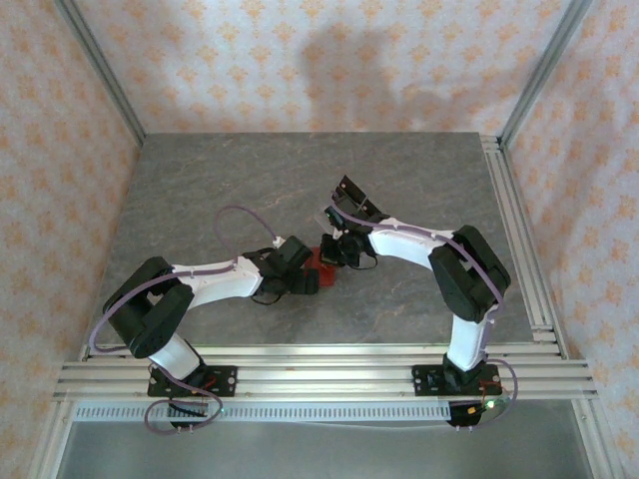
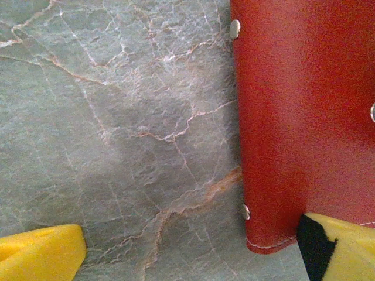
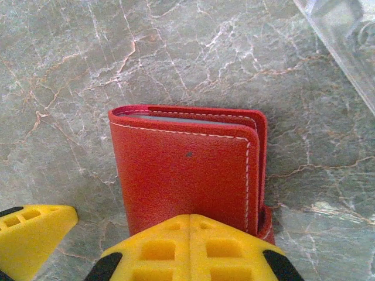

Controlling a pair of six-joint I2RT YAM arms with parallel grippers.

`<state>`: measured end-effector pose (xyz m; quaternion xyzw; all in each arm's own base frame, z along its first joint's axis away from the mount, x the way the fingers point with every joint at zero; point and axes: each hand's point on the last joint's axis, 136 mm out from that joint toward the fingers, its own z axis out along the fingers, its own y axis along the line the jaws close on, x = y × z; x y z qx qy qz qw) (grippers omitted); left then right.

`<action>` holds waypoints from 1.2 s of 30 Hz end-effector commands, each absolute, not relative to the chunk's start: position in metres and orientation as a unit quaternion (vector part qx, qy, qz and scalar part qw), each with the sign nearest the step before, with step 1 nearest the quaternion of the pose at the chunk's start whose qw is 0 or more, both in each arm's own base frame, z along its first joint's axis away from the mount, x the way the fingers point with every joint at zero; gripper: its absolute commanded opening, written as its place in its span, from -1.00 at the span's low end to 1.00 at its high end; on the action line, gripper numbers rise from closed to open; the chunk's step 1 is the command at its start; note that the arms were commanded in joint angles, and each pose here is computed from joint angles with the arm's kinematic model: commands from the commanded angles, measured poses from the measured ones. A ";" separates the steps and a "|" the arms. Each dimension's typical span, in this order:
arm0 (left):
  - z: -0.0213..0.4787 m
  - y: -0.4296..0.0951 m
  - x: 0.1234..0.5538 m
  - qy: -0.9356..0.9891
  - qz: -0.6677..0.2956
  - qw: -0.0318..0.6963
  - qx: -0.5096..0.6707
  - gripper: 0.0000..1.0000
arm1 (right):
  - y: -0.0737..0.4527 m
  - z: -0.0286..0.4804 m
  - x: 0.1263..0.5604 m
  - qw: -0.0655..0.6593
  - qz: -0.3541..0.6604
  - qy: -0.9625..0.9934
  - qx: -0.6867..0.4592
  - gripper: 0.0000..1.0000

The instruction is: Put the credit cards into the card holder

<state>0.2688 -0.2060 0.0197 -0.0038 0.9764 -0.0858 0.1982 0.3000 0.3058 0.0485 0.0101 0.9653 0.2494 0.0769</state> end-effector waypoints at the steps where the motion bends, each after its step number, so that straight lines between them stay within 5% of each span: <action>1: -0.004 -0.202 0.260 0.982 -0.074 0.172 -0.002 0.92 | 0.310 0.052 0.314 0.103 0.245 0.964 0.019 -1.00; 22: -0.006 -0.201 0.258 0.983 -0.074 0.171 -0.002 0.91 | 0.313 0.030 0.308 0.087 0.225 0.970 0.010 -1.00; 36: -0.005 -0.201 0.257 0.983 -0.075 0.170 -0.001 0.90 | 0.290 -0.009 0.277 0.071 0.094 0.992 -0.050 -1.00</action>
